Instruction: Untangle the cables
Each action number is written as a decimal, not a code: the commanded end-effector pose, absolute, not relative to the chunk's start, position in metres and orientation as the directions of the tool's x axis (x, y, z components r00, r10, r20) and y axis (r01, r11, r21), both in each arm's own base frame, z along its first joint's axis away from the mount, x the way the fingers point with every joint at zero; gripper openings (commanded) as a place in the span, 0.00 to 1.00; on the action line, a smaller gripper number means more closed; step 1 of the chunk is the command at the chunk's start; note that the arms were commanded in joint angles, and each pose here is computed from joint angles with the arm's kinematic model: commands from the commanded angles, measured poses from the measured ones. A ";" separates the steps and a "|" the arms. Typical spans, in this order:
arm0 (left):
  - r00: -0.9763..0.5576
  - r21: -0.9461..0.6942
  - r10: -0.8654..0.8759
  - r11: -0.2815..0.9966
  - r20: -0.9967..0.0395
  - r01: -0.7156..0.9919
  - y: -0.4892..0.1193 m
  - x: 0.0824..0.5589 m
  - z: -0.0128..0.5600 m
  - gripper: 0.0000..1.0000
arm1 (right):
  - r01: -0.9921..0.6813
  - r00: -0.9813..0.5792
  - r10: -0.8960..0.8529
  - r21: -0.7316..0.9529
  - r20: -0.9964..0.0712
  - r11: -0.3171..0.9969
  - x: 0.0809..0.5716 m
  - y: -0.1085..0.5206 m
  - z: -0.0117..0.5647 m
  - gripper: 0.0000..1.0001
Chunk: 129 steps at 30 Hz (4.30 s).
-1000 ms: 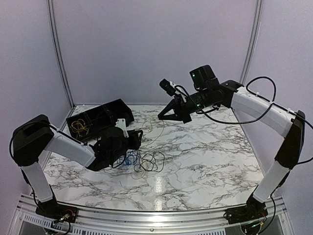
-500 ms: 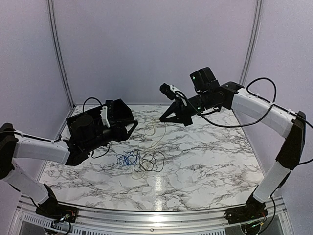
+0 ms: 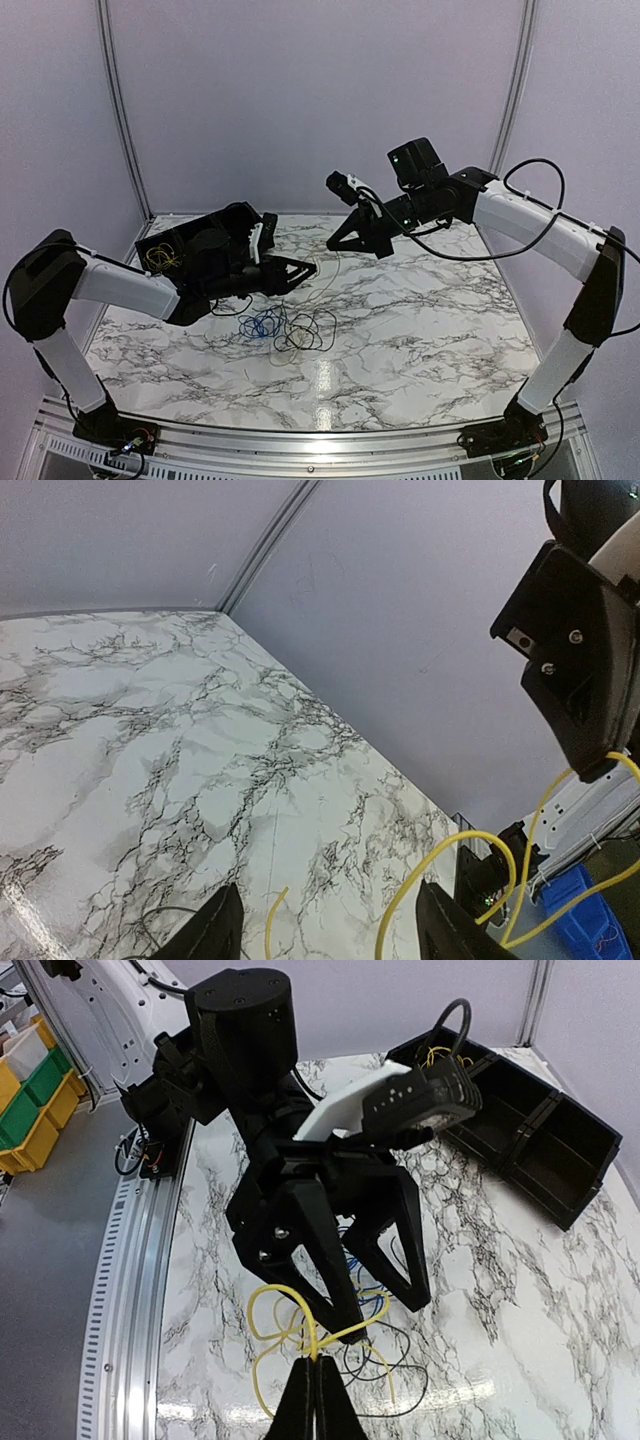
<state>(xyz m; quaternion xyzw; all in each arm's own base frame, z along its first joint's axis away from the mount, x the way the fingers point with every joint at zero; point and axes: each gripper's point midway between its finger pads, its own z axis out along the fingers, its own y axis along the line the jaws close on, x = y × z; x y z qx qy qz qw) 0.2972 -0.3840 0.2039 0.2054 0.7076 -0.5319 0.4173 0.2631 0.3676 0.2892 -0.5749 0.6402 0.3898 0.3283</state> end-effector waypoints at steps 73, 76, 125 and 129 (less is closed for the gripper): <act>-0.493 -0.477 -0.026 0.305 -0.870 0.824 -0.428 0.278 0.260 0.10 | -0.987 -0.080 -0.550 -0.010 -0.831 0.159 0.285 0.354 0.274 0.00; -0.476 -0.461 -0.035 0.324 -0.879 0.826 -0.422 0.278 0.263 0.05 | -0.985 -0.077 -0.549 -0.023 -0.832 0.173 0.287 0.350 0.278 0.00; -0.547 0.035 -0.064 0.985 -0.835 -0.169 -0.013 0.461 0.246 0.00 | -0.893 -0.194 -0.362 0.012 -0.912 0.450 0.321 0.199 0.211 0.40; -0.551 -0.023 -0.114 0.985 -0.827 -0.170 -0.011 0.484 0.233 0.00 | -0.888 -0.196 -0.372 0.004 -0.907 0.459 0.323 0.197 0.208 0.40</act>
